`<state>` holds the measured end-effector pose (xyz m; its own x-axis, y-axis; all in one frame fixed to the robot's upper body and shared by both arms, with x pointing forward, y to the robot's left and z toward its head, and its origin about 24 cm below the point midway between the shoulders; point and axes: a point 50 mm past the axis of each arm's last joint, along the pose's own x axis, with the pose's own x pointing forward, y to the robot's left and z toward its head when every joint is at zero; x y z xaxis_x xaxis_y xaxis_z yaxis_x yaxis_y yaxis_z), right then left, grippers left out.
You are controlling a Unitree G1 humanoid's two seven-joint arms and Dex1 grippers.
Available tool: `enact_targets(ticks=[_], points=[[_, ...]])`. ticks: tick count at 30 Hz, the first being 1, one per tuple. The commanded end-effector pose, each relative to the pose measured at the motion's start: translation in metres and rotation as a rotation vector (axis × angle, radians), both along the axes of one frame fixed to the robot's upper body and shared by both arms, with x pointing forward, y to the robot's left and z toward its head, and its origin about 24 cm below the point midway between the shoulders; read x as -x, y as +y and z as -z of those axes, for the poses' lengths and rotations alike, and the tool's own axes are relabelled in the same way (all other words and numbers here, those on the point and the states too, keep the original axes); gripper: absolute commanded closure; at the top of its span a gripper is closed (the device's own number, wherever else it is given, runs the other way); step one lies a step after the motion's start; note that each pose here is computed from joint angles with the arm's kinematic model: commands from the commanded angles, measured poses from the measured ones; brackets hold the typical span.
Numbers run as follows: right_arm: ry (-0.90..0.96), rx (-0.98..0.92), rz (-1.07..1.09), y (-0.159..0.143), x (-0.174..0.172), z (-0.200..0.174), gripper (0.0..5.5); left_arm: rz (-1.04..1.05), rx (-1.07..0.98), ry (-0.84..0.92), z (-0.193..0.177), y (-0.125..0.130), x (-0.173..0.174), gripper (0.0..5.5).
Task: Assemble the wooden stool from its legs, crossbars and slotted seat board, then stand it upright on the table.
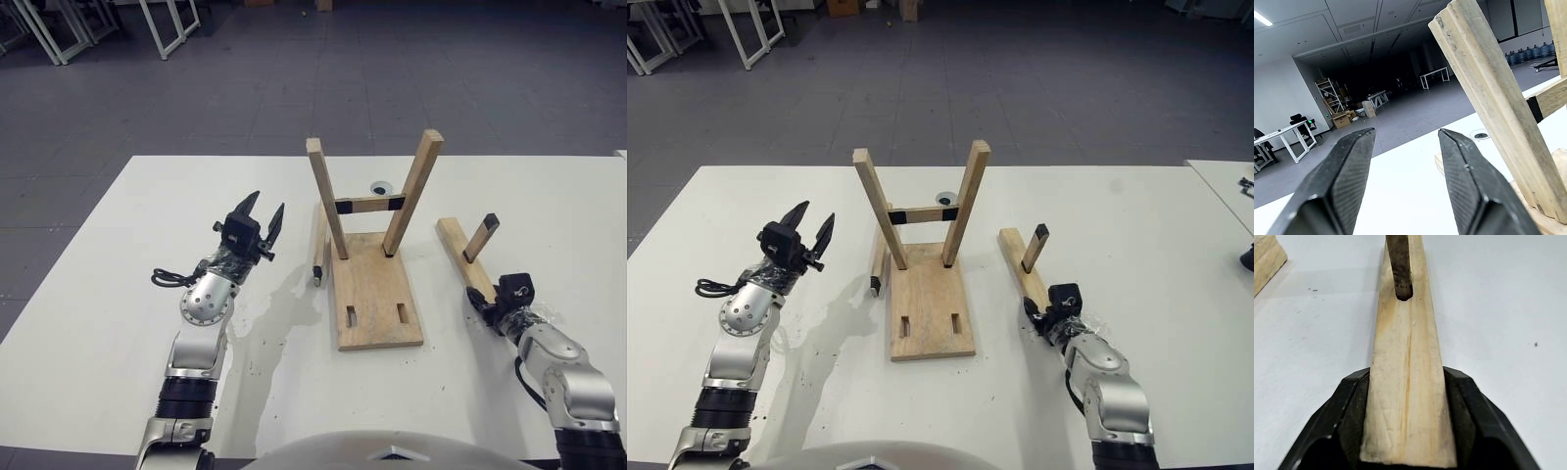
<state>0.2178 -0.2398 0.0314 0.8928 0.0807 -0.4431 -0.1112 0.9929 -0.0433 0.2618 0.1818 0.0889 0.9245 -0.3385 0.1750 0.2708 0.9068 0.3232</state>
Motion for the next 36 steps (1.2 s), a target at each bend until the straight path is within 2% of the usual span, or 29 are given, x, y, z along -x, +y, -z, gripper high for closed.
enact_targets(ticks=[1, 4, 6, 9, 12, 13, 17, 21, 25, 32, 36], points=[[-0.366, -0.031, -0.004, 0.006, -0.044, -0.074, 3.48, -0.014, 0.127, -0.019, -0.015, 0.002, -0.008, 3.15], [-0.616, -0.101, -0.087, 0.021, -0.064, -0.146, 3.48, 0.023, 0.469, -0.027, -0.045, 0.001, -0.014, 3.15], [-0.705, -0.151, -0.184, 0.034, -0.066, -0.177, 3.48, 0.165, 0.717, 0.006, -0.067, -0.008, -0.011, 3.15], [-0.773, -0.257, -0.383, 0.058, -0.060, -0.207, 3.48, 0.572, 1.009, 0.101, -0.108, -0.036, 0.008, 3.15], [-0.763, -0.317, -0.595, 0.079, -0.052, -0.219, 3.48, 0.785, 1.136, 0.176, -0.135, -0.053, 0.019, 2.69], [-0.737, -0.335, -0.674, 0.087, -0.049, -0.217, 3.48, 0.823, 1.161, 0.211, -0.140, -0.058, 0.020, 2.48], [-0.641, -0.420, -0.885, 0.108, -0.040, -0.210, 3.48, 0.924, 1.170, 0.385, -0.144, -0.074, 0.023, 2.44], [-0.516, -0.702, -0.970, 0.117, -0.040, -0.210, 3.48, 1.018, 1.053, 0.499, -0.135, -0.082, 0.034, 2.03], [-0.434, -0.792, -0.972, 0.115, -0.044, -0.209, 3.48, 1.026, 1.013, 0.506, -0.132, -0.078, 0.035, 1.55], [-0.378, -0.805, -0.962, 0.114, -0.043, -0.204, 3.48, 0.917, 1.015, 0.532, -0.112, -0.062, 0.024, 1.55], [-0.295, -0.851, -1.047, 0.116, -0.033, -0.200, 3.48, 0.967, 1.045, 0.495, -0.121, -0.062, 0.020, 1.55]])
